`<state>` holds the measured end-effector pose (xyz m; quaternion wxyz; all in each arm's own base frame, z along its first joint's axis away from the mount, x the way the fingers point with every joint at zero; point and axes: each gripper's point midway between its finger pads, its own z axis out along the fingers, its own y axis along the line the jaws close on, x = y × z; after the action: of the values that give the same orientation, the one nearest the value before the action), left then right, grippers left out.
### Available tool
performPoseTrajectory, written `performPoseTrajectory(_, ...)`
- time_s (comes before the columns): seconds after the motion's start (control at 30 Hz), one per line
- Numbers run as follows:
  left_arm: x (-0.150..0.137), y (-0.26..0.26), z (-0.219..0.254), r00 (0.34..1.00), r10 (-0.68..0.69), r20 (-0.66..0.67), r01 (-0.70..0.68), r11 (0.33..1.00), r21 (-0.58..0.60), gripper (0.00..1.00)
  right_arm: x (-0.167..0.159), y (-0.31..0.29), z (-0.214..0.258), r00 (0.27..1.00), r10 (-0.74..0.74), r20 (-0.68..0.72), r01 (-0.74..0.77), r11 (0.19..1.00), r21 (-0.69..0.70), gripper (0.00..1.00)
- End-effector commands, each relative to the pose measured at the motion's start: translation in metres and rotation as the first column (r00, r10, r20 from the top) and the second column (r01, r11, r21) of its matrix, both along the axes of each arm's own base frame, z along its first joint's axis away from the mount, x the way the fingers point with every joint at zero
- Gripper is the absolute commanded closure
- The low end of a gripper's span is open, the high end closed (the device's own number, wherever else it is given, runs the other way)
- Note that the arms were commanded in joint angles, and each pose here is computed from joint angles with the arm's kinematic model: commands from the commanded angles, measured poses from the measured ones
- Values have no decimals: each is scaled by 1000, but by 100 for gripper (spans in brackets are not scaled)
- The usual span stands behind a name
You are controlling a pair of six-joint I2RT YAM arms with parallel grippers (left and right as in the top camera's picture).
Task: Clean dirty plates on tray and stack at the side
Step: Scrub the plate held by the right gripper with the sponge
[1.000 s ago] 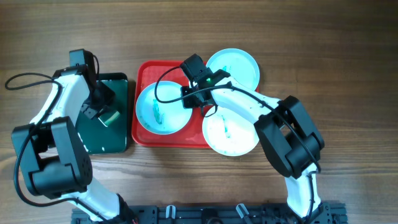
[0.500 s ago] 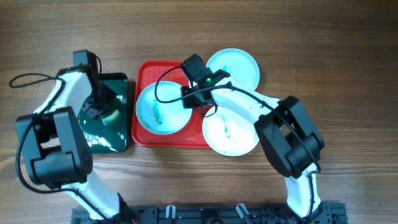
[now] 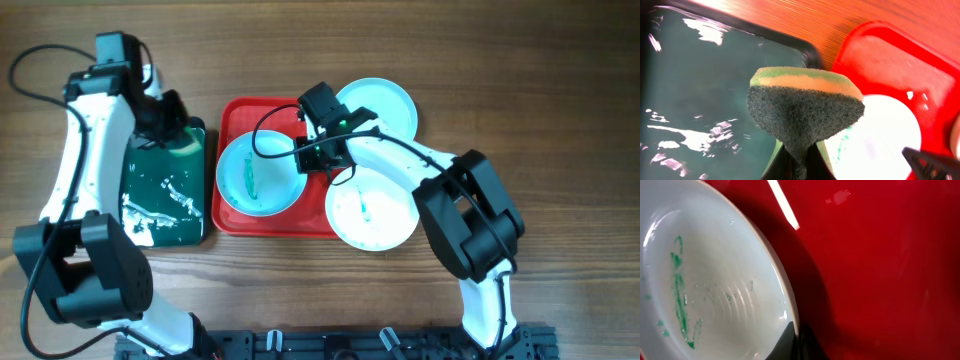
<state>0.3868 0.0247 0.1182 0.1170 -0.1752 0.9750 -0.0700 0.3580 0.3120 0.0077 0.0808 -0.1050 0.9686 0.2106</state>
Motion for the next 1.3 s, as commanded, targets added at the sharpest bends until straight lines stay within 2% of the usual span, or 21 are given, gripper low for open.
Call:
performPoseTrajectory(0.0, 0, -42, -11, 982, -191, -8, 190, 980, -55, 96, -4, 6, -2, 997, 46, -56, -41, 996, 79, 96)
performPoseTrajectory(0.17, -19, -86, -54, 942, -323, -93, 318, 946, -64, 96, -2, 3, -1, 997, 40, -59, -35, 996, 82, 96)
performPoseTrajectory(0.27, -39, -91, -88, 951, -261, -167, 256, 965, -52, 96, -2, 3, -1, 998, 39, -58, -35, 996, 82, 96)
performPoseTrajectory(0.4, -54, -87, -124, 967, -175, -188, 180, 984, 10, 96, -2, 4, -1, 998, 39, -57, -34, 996, 83, 96)
performPoseTrajectory(0.5, -70, -98, -137, 956, -201, -213, 206, 979, 3, 96, -1, 4, -1, 998, 39, -56, -34, 996, 83, 96)
performPoseTrajectory(0.57, -84, -122, -136, 926, -300, -229, 289, 954, -80, 96, -1, 4, -1, 998, 38, -55, -34, 996, 84, 96)
performPoseTrajectory(0.63, -100, -159, -128, 853, -488, -185, 439, 863, -252, 96, -1, 4, -1, 998, 38, -55, -34, 996, 84, 96)
performPoseTrajectory(0.67, -110, -179, -121, 803, -579, -141, 511, 790, -338, 96, -1, 4, -1, 998, 38, -54, -34, 996, 84, 96)
performPoseTrajectory(0.83, -107, -188, -121, 793, -600, -107, 538, 772, -339, 96, -1, 4, -1, 998, 39, -55, -34, 996, 84, 96)
performPoseTrajectory(0.87, -104, -186, -121, 804, -586, -105, 527, 782, -332, 96, -1, 4, -1, 998, 38, -55, -34, 996, 84, 96)
performPoseTrajectory(0.9, -93, -177, -124, 848, -516, -118, 468, 835, -288, 96, -1, 4, -1, 998, 39, -55, -34, 996, 83, 96)
performPoseTrajectory(0.93, -78, -161, -129, 902, -410, -134, 379, 902, -209, 96, -1, 4, -1, 998, 39, -55, -34, 996, 84, 96)
performPoseTrajectory(1.0, -48, -128, -134, 979, -175, -105, 171, 984, -49, 96, -1, 4, -1, 998, 38, -56, -33, 996, 84, 96)
performPoseTrajectory(1.07, -19, -104, -131, 1000, -14, -8, 15, 999, 50, 96, -1, 4, -1, 998, 38, -57, -33, 996, 83, 96)
performPoseTrajectory(1.13, 2, -90, -125, 995, 52, 88, -62, 992, 109, 96, -2, 3, -2, 998, 38, -58, -33, 996, 82, 96)
performPoseTrajectory(1.2, 9, -77, -121, 983, 123, 137, -144, 976, 163, 96, -2, 3, -2, 997, 37, -60, -33, 996, 81, 96)
performPoseTrajectory(1.27, 3, -72, -123, 984, 137, 115, -157, 970, 186, 96, -2, 3, -2, 998, 37, -60, -32, 996, 81, 96)
